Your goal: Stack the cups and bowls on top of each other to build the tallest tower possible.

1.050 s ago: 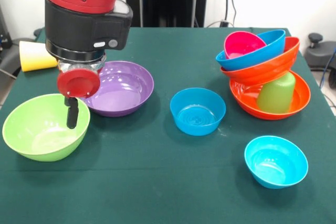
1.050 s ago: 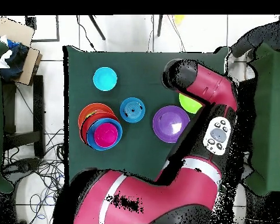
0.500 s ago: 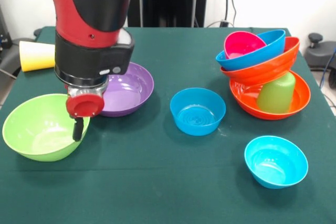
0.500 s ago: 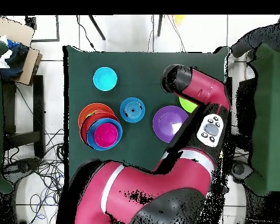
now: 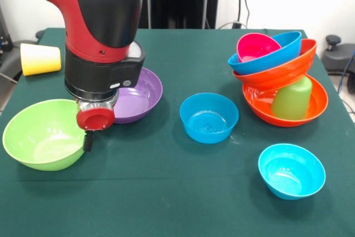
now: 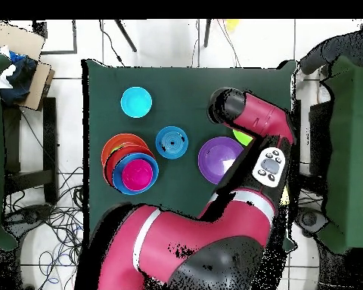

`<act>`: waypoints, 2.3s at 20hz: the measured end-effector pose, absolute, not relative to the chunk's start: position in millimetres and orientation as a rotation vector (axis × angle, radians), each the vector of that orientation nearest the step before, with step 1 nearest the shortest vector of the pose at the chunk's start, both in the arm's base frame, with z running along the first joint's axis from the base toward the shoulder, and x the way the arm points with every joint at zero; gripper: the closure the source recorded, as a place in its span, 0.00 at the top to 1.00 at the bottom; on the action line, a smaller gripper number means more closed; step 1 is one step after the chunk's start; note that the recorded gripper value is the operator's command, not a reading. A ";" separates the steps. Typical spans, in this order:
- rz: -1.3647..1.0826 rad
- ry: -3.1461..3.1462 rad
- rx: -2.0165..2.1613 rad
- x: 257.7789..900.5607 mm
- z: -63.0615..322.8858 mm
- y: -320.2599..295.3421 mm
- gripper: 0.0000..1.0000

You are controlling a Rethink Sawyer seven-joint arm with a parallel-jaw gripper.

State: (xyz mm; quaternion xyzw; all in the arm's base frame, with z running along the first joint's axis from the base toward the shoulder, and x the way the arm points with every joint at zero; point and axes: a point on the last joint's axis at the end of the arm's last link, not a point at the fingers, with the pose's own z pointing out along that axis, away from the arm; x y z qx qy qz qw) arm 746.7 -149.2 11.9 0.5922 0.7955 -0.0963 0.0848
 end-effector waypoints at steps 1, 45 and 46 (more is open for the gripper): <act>-0.288 2.373 1.766 746.6 11.5 -149.1 1.00; -0.376 2.391 1.658 757.3 -41.9 -151.1 1.00; -0.375 2.390 1.658 757.4 -41.7 -151.2 1.00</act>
